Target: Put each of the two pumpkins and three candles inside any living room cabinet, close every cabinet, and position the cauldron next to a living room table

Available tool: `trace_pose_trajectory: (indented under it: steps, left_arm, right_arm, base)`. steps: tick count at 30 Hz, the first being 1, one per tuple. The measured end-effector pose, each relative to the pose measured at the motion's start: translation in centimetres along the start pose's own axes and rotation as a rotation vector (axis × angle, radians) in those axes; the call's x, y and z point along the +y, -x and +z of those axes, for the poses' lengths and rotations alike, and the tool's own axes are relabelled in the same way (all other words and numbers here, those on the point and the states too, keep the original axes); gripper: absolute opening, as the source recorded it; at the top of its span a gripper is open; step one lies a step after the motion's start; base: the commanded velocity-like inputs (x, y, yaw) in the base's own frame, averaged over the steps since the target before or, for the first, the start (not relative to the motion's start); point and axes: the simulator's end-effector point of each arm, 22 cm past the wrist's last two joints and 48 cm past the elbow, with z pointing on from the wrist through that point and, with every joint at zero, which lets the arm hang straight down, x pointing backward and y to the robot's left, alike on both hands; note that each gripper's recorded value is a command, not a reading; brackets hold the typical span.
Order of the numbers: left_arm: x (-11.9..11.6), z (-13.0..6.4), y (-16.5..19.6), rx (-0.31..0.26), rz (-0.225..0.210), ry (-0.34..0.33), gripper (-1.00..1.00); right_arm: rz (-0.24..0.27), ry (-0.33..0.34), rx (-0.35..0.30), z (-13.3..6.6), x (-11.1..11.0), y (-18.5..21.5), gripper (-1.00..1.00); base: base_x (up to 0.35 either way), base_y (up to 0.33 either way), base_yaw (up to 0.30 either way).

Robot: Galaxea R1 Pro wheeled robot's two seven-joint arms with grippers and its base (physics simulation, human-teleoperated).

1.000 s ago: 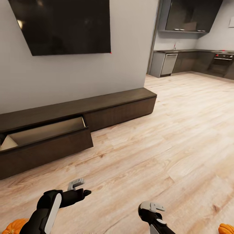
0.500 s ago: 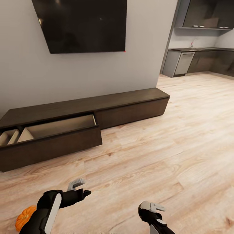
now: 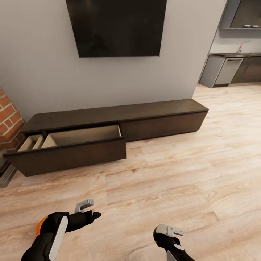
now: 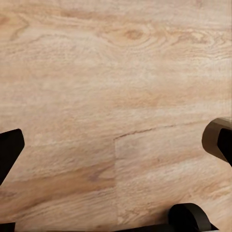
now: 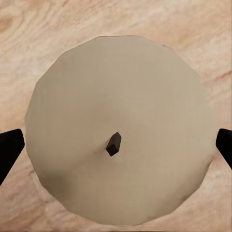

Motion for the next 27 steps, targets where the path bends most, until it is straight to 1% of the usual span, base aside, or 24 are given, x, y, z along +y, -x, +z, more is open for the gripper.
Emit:
trace_pose_trajectory:
  steps: [4, 12, 19, 27]
  left_arm:
    - [0.04, 0.04, -0.04, 0.001, 0.0, 0.001, 1.0]
    - [-0.05, 0.06, -0.07, 0.002, -0.001, -0.003, 1.0]
    - [-0.03, 0.06, -0.07, 0.002, -0.002, -0.003, 1.0]
    - [-0.01, 0.06, -0.07, 0.002, -0.001, -0.001, 1.0]
  right_arm:
    - [0.002, 0.006, 0.003, -0.04, 0.55, -0.17, -1.0]
    - [0.002, 0.008, 0.004, -0.04, 0.68, -0.23, -1.0]
    - [0.001, -0.028, 0.002, -0.05, -0.1, -0.18, -1.0]
    - [0.001, -0.034, 0.002, -0.06, -0.22, -0.18, -1.0]
  base:
    - [-0.017, 0.0, 0.276]
    - [-0.002, 0.0, 0.277]
    - [0.0, 0.0, 0.278]
    - [-0.004, 0.002, 0.278]
